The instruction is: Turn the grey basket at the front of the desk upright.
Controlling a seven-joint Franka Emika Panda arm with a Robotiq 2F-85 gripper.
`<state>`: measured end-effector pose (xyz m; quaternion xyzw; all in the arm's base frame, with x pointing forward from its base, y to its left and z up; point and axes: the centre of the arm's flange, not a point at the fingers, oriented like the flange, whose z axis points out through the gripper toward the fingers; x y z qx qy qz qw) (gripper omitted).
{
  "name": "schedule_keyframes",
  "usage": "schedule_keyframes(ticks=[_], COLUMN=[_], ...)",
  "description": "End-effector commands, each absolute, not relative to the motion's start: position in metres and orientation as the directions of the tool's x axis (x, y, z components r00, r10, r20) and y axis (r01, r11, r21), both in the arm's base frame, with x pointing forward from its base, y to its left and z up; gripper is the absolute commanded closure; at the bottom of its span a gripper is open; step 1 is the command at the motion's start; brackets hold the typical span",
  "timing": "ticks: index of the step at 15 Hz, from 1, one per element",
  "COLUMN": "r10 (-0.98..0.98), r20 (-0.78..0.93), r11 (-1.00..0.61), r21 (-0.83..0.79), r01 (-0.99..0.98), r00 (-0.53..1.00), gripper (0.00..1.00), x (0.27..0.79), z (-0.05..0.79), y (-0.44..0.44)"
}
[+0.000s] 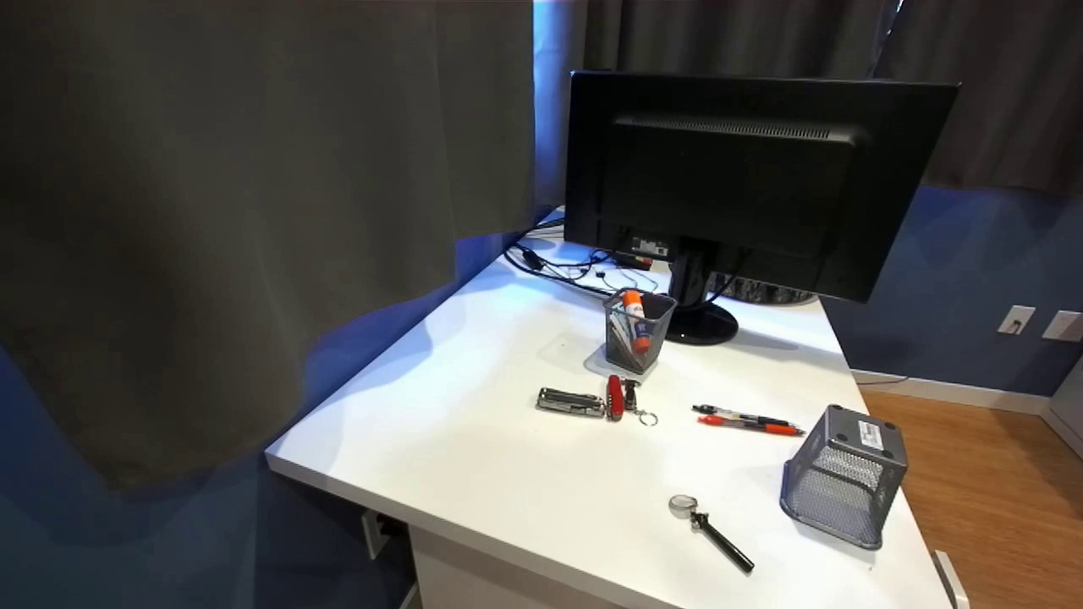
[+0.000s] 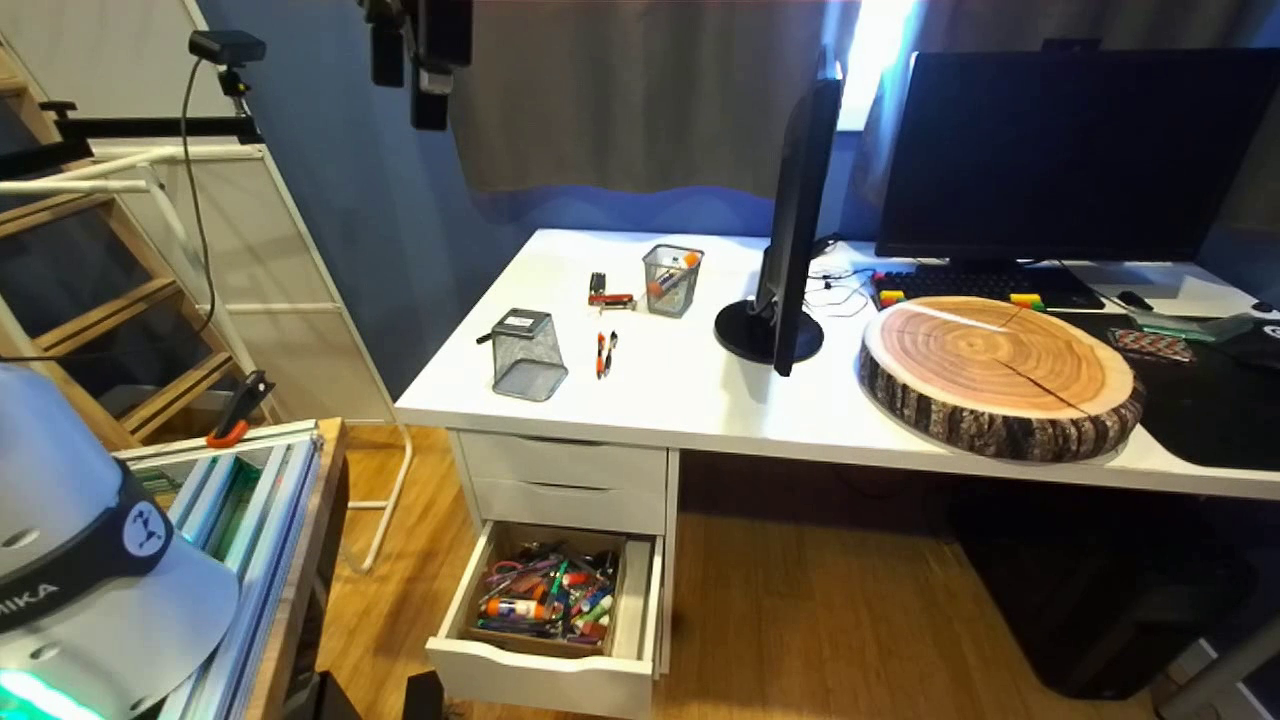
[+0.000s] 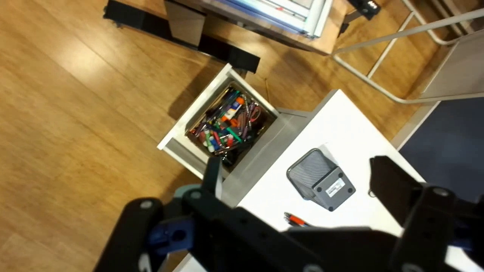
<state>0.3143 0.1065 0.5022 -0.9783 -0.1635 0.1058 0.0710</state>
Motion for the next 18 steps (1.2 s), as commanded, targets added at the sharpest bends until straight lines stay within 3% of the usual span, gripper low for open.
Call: schedule_keyframes(ticks=[1, 7, 8, 18], r10=[0.271, 0.027, 0.104, 0.102], r20=[-0.256, -0.306, -0.291, -0.331], r11=[-0.951, -0.996, -0.989, -0.989], r21=[-0.221, -0.089, -0.13, -0.139], r01=[0.217, 0.0, 0.069, 0.059], r00=[0.928, 0.951, 0.951, 0.938], gripper=[0.0, 0.0, 0.0, 0.0], x=[0.337, 0.356, 0.342, 0.357], z=[0.462, 0.398, 0.414, 0.377], y=[0.164, 0.229, 0.206, 0.225])
